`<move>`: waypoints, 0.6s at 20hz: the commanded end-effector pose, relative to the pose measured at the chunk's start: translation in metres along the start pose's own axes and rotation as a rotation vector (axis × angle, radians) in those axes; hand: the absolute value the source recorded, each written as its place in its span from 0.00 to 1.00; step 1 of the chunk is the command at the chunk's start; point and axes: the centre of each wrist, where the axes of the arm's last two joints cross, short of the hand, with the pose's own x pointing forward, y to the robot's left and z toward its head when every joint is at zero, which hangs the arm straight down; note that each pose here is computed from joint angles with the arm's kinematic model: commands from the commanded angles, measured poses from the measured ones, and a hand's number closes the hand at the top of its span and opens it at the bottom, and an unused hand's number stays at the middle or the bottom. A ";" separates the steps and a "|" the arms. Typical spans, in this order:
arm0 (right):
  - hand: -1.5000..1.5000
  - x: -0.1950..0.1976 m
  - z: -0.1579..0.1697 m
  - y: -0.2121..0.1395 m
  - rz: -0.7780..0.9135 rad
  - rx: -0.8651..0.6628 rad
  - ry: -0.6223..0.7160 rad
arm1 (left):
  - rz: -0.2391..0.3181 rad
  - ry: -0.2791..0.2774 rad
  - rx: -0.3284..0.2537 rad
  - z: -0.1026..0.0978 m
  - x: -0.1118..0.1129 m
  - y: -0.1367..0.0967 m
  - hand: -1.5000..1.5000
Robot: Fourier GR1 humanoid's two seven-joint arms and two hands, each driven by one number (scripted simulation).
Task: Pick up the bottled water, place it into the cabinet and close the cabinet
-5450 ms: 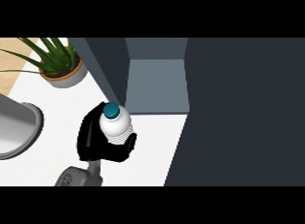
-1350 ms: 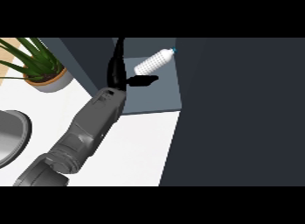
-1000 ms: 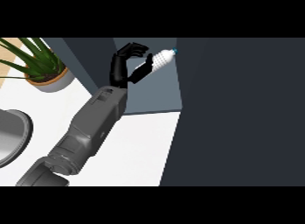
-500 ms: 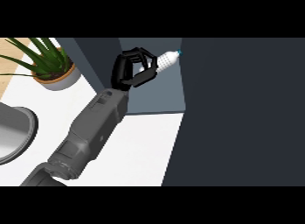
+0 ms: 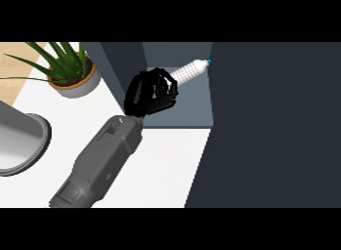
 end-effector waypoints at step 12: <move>1.00 0.030 0.003 -0.005 0.060 0.190 -0.013 | 0.151 -0.008 0.030 0.127 0.045 0.017 1.00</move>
